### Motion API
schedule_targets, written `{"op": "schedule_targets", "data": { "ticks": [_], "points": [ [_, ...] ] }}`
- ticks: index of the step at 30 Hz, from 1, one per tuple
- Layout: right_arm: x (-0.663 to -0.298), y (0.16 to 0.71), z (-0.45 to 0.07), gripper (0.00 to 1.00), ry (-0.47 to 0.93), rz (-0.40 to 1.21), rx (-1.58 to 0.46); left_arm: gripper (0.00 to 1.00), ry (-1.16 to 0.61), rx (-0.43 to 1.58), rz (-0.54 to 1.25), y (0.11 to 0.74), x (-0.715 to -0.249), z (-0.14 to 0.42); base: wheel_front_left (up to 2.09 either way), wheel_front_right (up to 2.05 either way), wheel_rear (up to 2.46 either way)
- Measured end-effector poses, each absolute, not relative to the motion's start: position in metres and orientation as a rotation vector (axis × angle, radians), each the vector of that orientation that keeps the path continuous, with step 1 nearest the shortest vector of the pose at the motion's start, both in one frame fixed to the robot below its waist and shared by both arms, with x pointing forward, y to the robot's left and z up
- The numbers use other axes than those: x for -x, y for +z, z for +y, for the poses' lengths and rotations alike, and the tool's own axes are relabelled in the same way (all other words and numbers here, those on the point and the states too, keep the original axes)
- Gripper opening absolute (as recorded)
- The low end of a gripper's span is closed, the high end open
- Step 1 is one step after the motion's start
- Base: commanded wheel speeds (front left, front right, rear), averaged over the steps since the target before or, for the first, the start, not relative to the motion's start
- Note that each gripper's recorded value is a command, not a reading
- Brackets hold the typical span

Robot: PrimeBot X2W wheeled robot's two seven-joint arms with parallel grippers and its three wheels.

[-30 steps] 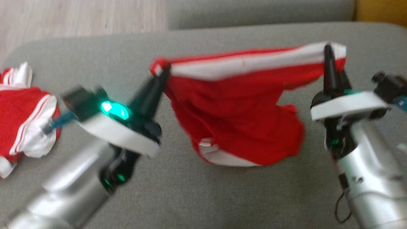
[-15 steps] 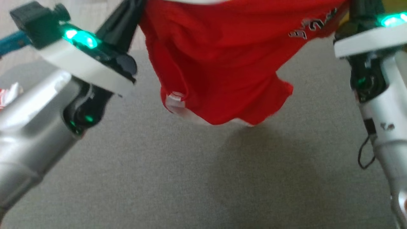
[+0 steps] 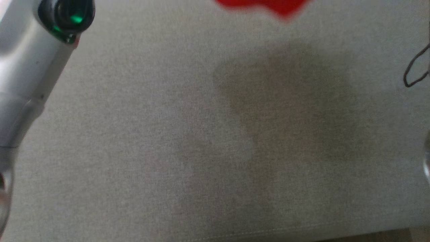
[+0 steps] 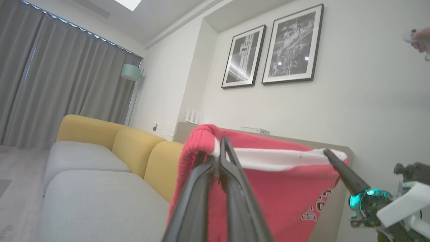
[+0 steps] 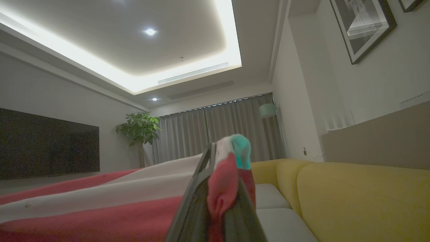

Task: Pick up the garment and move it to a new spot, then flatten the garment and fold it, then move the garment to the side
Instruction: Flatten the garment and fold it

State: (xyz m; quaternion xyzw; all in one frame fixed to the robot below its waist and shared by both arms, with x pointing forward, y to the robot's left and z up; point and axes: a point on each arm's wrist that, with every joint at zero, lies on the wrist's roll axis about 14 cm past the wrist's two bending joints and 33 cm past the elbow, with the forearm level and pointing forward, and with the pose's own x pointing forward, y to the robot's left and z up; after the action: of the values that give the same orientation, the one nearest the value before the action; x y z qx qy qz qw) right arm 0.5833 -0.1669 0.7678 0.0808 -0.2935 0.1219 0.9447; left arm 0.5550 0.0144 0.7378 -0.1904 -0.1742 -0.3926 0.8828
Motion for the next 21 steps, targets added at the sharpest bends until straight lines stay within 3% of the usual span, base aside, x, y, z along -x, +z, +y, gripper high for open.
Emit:
{"op": "schedule_targets", "data": {
  "ticks": [4, 8, 15, 21],
  "points": [
    [-0.593, 0.734, -0.161, 0.0, 0.248, -0.55, -0.198, 0.0, -0.818, 0.457, -0.349, 0.72, -0.563, 0.008, 0.0, 0.0, 0.0],
    [-0.576, 0.657, -0.16, 0.0, 0.238, -0.384, -0.231, 0.0, -0.784, 0.511, -0.15, 0.638, -0.547, 0.003, 0.0, 0.0, 0.0],
    [-0.494, 0.51, -0.161, 0.0, 0.191, -0.028, -0.332, 0.0, -0.699, 0.647, 0.295, 0.478, -0.449, -0.01, 0.0, 0.0, 0.0],
    [-0.434, 0.477, -0.172, 0.0, 0.134, 0.058, -0.416, 0.0, -0.632, 0.751, 0.426, 0.442, -0.384, -0.016, 0.0, 0.0, 0.0]
  ]
}}
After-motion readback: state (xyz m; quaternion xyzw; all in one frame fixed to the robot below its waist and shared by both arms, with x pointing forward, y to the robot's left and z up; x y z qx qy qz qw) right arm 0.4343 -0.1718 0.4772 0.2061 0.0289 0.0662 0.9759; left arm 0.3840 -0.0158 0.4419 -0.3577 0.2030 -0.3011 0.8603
